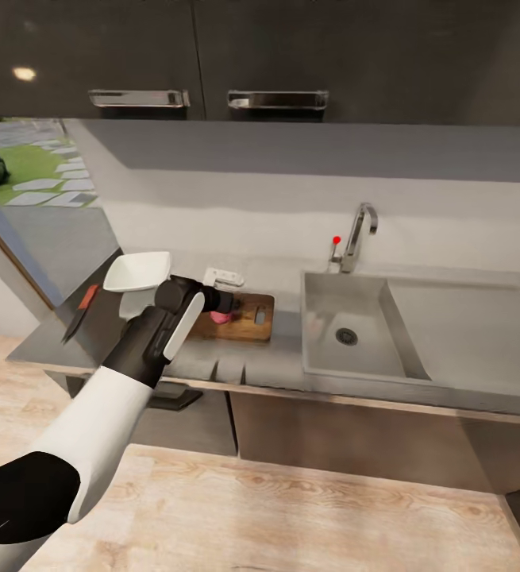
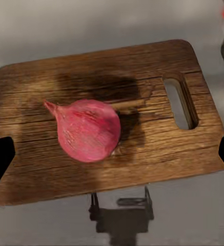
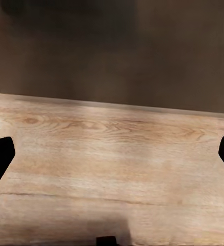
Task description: In the kitchen, take the Vidalia onion out of the sink, dice it on the chopping board with the paring knife, put the diced onion into the bowl on the countertop, then place both the paring knife and the chopping board into the sink.
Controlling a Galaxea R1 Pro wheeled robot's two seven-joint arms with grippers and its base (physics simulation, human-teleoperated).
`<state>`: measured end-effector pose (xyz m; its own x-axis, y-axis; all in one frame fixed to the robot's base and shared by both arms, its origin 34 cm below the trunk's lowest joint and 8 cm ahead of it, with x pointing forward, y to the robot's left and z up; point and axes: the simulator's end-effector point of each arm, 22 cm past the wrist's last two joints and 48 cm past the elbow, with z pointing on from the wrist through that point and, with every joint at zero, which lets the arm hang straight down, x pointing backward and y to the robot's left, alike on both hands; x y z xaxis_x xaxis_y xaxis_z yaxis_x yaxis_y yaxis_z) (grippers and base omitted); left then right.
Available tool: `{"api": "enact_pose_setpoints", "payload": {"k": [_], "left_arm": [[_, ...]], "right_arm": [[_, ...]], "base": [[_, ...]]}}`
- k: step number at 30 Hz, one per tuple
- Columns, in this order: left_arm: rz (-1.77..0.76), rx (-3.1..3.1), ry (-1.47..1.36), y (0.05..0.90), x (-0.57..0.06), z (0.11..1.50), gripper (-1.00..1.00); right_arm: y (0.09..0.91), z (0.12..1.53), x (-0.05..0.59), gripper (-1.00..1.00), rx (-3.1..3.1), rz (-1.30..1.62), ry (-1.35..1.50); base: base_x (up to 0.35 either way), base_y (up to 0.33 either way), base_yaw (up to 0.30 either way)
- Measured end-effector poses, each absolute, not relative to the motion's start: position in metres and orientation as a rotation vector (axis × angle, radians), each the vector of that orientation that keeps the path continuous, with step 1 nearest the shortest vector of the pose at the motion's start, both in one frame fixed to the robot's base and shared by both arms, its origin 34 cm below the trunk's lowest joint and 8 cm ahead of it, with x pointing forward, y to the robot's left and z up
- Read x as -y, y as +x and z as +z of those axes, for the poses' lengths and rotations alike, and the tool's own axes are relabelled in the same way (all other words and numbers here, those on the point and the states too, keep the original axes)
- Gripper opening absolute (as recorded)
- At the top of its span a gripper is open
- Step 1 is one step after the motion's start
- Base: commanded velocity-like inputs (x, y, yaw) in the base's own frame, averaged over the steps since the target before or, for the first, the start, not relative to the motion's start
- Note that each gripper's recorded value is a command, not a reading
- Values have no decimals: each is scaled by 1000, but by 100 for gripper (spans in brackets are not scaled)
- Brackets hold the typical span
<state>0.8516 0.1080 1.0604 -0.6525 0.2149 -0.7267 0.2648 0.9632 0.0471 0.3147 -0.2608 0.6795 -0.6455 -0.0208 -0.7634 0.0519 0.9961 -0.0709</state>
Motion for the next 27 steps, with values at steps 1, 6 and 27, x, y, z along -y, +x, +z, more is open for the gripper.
{"api": "enact_pose_setpoints", "payload": {"k": [1, 6, 27], "left_arm": [[-79, -2305, 334, 852, -108, 1060, 100], [-79, -2308, 334, 851, -108, 1058, 100], [-51, -2409, 331, 843, -119, 1016, 100]], "right_arm": [[315, 679, 260, 100, -2270, -107, 20], [315, 679, 260, 100, -2270, -105, 18], [315, 679, 261, 100, -2270, -107, 19]], "base": [[-332, 0, 0], [-333, 0, 0], [-333, 0, 0]]}}
